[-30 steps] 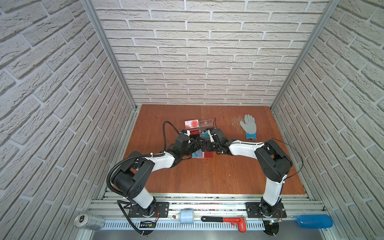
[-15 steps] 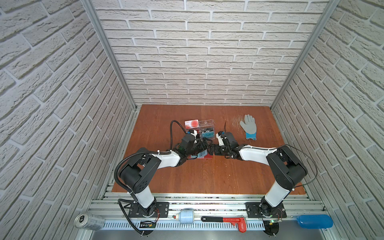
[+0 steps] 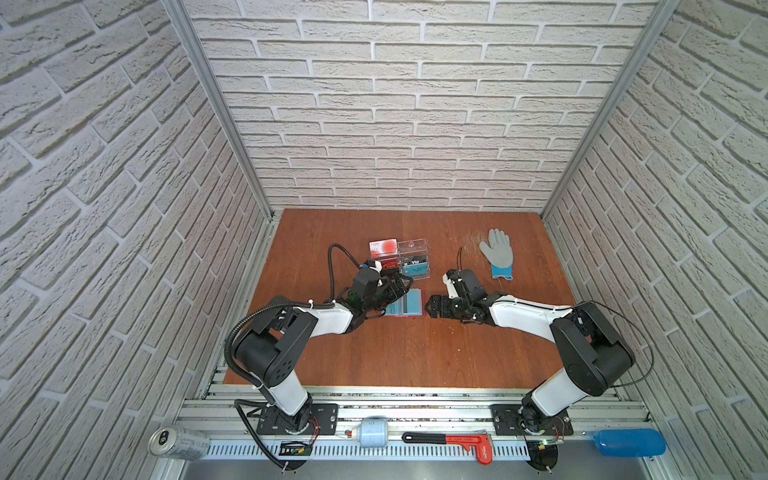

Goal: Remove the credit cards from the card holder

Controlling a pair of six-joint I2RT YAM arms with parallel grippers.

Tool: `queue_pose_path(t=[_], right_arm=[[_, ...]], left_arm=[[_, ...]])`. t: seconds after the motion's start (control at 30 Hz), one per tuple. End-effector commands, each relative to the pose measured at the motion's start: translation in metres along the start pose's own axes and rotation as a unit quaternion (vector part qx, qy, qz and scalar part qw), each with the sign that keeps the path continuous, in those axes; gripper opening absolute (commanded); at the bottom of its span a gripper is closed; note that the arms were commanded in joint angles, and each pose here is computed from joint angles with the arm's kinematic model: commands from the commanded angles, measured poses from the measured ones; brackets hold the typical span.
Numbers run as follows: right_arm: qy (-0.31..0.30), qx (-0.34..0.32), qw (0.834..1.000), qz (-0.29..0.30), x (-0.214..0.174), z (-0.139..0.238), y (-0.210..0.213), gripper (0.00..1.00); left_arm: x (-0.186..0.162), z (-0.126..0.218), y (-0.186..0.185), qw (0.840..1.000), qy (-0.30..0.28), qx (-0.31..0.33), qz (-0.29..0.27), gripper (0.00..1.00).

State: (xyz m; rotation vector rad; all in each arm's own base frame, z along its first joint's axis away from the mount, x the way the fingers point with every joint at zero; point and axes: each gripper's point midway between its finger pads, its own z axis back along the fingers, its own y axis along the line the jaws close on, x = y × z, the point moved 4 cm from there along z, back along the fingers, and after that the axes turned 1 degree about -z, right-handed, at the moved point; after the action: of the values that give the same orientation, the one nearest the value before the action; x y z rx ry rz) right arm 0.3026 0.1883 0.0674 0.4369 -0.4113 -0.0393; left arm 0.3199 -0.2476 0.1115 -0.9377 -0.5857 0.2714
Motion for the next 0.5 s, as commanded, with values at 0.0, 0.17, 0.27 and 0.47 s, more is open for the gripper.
queue_pose_path(t=[0.0, 0.17, 0.27, 0.47], right_arm=[[0.008, 0.034, 0.999, 0.02, 0.004, -0.006, 0.026, 0.92], [0.013, 0.026, 0.999, 0.032, 0.014, -0.017, 0.041, 0.88], [0.015, 0.022, 0.999, 0.031, 0.019, -0.024, 0.043, 0.85], [0.015, 0.006, 0.999, 0.045, 0.026, -0.022, 0.047, 0.77]], left_arm=[[0.008, 0.012, 0.003, 1.0, -0.018, -0.015, -0.001, 0.98], [0.008, 0.015, 0.012, 1.0, -0.012, -0.016, 0.006, 0.98], [0.008, 0.012, 0.007, 1.0, -0.004, -0.03, 0.007, 0.98], [0.01, 0.006, 0.005, 0.999, 0.001, -0.034, 0.007, 0.98]])
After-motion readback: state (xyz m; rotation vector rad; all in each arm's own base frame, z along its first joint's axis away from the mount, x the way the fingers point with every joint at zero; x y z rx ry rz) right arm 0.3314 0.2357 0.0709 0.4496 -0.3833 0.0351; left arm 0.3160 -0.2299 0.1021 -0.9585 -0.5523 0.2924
